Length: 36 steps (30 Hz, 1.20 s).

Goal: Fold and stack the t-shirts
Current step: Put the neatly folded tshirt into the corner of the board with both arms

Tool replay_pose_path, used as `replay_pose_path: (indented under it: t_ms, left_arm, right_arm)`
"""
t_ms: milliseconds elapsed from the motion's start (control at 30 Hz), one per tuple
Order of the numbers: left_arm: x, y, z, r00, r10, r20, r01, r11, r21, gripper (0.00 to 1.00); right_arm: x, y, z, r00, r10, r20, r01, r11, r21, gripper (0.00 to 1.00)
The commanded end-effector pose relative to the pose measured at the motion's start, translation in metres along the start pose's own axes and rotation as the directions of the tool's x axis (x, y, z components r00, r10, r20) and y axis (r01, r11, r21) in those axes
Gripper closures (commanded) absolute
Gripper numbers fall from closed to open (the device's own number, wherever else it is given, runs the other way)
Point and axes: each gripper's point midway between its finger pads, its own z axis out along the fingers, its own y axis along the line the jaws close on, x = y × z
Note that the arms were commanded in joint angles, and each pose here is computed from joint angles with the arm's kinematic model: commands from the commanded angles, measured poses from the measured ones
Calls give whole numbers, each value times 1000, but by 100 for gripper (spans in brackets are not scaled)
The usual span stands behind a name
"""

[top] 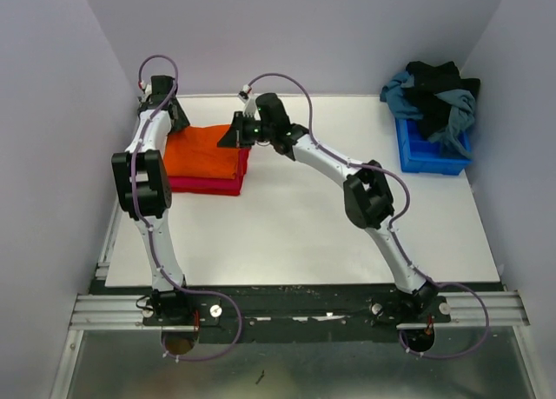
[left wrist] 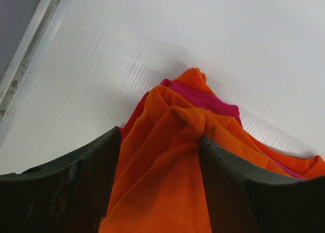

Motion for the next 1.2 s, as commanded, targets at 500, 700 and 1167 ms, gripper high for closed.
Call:
replay_pose_path:
  t_ms: [500, 700, 1167]
  left_arm:
    - [-46, 27, -32, 996, -45, 79, 46, 999, -2, 25]
    - [-61, 25, -21, 994, -66, 84, 65, 998, 19, 25]
    - [-52, 15, -58, 988, -136, 71, 122, 977, 174, 26]
  right_arm:
    - [98, -71, 25, 966, 224, -132, -201, 965, 169, 99]
    - [101, -67, 22, 964, 223, -144, -202, 968, 150, 99]
    - [65, -37, 12, 986, 131, -98, -122, 988, 95, 98]
